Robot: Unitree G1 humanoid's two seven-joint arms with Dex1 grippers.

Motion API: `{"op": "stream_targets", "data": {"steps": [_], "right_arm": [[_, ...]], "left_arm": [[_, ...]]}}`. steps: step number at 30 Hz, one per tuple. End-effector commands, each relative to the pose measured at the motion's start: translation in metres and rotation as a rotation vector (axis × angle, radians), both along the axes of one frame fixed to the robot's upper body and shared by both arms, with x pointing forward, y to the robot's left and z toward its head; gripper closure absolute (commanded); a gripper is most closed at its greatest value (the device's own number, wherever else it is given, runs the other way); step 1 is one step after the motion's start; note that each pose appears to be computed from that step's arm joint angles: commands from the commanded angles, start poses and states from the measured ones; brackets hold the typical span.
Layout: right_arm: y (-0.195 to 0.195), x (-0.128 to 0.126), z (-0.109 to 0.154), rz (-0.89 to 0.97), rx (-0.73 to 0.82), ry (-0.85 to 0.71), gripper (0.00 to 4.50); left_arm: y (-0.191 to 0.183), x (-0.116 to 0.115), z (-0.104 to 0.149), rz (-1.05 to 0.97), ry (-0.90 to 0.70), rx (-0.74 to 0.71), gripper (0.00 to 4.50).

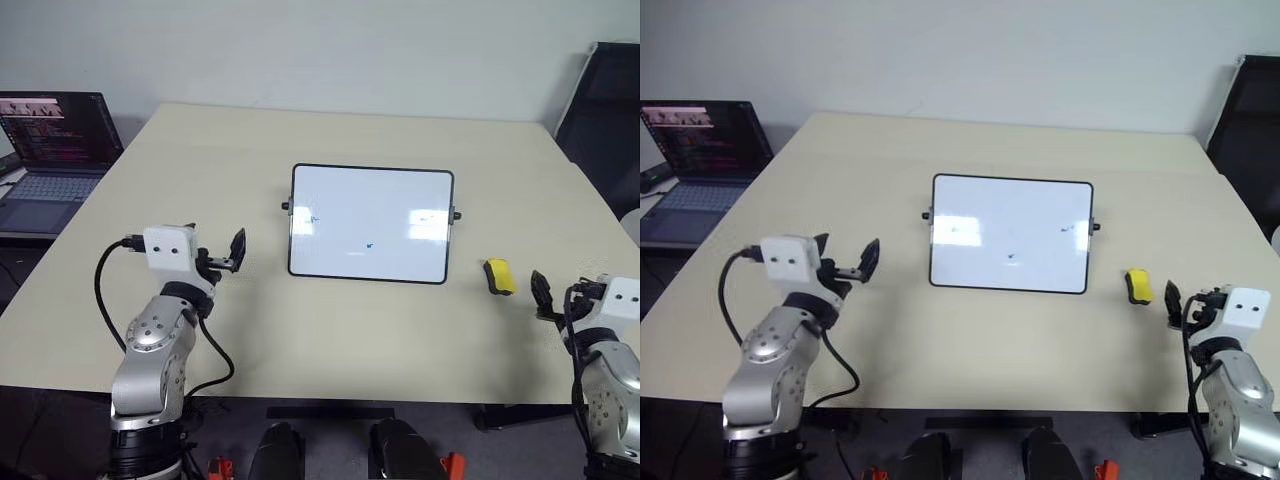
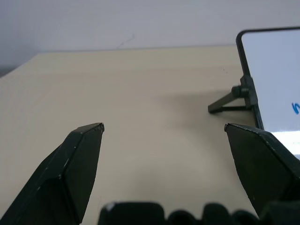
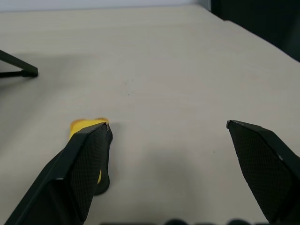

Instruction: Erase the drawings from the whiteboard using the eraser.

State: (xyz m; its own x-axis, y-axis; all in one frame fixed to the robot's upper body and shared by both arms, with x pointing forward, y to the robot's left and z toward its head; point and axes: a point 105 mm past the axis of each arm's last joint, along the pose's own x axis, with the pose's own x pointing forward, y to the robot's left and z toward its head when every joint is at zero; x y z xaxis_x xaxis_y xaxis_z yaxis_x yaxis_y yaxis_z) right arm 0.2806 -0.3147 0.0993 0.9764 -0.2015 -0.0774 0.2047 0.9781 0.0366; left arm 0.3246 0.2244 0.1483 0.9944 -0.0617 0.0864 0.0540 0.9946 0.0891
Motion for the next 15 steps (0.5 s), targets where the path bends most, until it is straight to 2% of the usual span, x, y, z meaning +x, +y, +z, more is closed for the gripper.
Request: {"op": "stream_targets", "data": {"steps": [1,4,10,15], "right_arm": [[-0.002,0.0,0.015,-0.01,0.001,-0.045,0.03],[0.001,-0.002,0.012,-0.022,0.002,-0.04,0.03],[0.019,0.0,0.025,0.052,-0.016,-0.067,0.03],[0.05,0.0,0.033,0.196,-0.02,-0.057,0.03]], "left_arm": [[-0.004,0.001,0.014,-0.006,-0.06,0.023,0.0],[0.001,0.001,0.011,0.023,-0.06,0.037,0.0],[0.004,0.002,0.019,0.002,-0.085,0.066,0.0],[0.008,0.002,0.03,-0.106,-0.102,0.07,0.0]]}}
